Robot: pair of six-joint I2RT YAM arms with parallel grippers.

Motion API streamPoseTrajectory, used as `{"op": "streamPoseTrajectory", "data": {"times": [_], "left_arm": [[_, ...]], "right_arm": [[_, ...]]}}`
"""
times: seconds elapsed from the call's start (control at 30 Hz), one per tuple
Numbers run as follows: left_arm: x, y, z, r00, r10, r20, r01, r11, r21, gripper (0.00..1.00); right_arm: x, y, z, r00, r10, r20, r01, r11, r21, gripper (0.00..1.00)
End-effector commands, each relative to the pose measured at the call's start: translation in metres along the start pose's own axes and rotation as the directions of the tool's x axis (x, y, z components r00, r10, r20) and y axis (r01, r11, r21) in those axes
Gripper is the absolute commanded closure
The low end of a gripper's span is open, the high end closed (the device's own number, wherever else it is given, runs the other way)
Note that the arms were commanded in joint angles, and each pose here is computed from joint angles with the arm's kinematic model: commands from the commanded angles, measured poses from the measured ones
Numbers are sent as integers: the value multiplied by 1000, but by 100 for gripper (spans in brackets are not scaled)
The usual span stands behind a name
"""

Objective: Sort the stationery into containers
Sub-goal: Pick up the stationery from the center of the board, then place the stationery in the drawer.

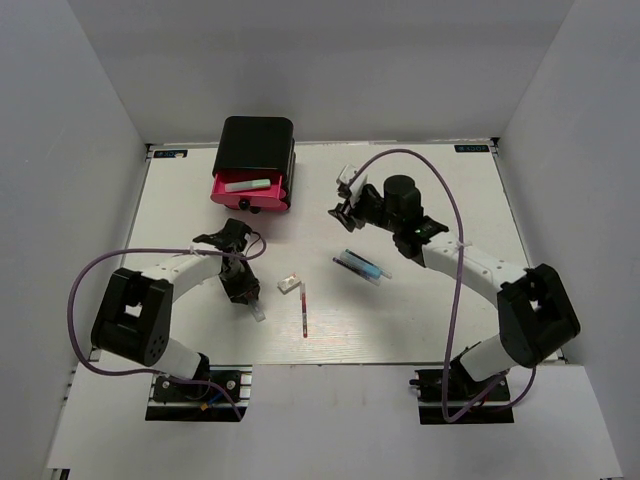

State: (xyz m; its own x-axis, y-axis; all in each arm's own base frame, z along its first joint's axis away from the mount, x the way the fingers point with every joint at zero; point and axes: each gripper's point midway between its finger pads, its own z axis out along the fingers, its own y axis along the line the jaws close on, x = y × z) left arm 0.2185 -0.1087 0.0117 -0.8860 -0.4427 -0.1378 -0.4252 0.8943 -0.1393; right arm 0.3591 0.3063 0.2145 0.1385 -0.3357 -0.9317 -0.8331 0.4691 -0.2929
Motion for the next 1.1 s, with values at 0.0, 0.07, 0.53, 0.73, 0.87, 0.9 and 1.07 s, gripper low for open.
{"op": "streamPoseTrajectory", "data": {"times": [0.0,0.07,0.53,0.73,0.87,0.9,1.07], "left_arm": [[9,9,11,1000,26,-15,-27,998,-63,64],[8,4,9,1000,27,-9,-28,998,-55,77],[-80,-113,-149,911,-213,354,-24,828,560,94],[-123,-155,-212,841,-403,360,17,686,728,94],[-158,-163,-237,747,-565,351,99,616,782,95],[-171,-159,-246,696,-617,368,114,600,792,95],[-201,-149,-246,570,-724,389,207,584,785,95]], "right_arm": [[-15,-9,-18,999,-12,50,9,998,55,42],[-7,-8,-26,999,-8,36,5,998,66,37],[73,24,-64,987,45,-154,-42,999,22,89],[84,35,-68,985,42,-170,-45,999,-15,100],[85,36,-70,985,35,-169,-38,999,-17,100],[86,38,-70,985,36,-170,-40,999,-19,100],[89,40,-74,984,34,-172,-38,999,-17,100]]}}
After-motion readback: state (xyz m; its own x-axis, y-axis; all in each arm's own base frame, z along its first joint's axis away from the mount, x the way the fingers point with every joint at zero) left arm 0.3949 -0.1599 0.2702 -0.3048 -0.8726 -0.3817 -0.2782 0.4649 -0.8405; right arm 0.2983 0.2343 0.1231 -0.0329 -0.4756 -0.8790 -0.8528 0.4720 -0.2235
